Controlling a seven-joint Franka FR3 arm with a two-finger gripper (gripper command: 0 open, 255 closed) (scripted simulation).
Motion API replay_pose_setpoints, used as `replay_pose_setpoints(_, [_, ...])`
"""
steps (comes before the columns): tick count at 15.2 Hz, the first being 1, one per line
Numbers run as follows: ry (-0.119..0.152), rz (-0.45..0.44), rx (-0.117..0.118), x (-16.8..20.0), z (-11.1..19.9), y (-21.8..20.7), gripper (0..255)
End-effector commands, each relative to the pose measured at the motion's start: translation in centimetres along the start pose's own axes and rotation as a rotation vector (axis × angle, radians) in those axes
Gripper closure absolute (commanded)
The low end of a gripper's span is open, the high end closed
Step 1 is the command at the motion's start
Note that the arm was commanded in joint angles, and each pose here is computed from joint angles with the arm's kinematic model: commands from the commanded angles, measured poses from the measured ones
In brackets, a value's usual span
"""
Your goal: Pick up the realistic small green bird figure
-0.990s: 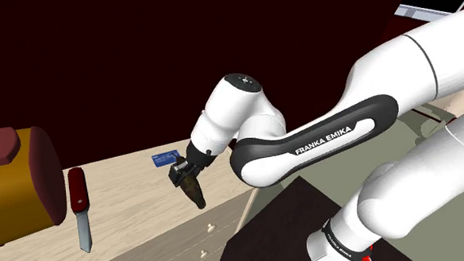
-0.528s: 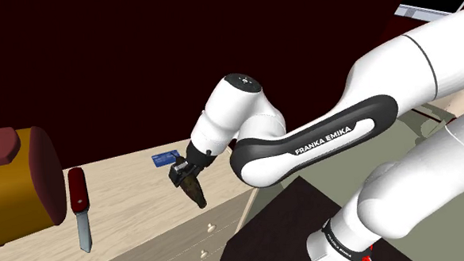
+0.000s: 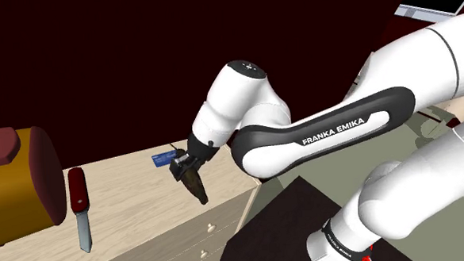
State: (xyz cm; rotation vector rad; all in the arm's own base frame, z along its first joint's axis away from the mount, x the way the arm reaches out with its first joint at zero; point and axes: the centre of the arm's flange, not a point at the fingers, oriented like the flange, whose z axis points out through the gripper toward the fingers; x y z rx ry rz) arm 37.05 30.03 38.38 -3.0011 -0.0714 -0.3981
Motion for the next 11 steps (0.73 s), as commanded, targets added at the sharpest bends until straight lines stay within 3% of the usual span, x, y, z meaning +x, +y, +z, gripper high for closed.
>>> replay_pose_setpoints(1, [0.000, 0.000, 0.000, 0.3, -1.1, -0.2, 255])
replay_pose_setpoints(11, [0.000, 0.000, 0.000, 1.5, -5.2, -0.6, 255])
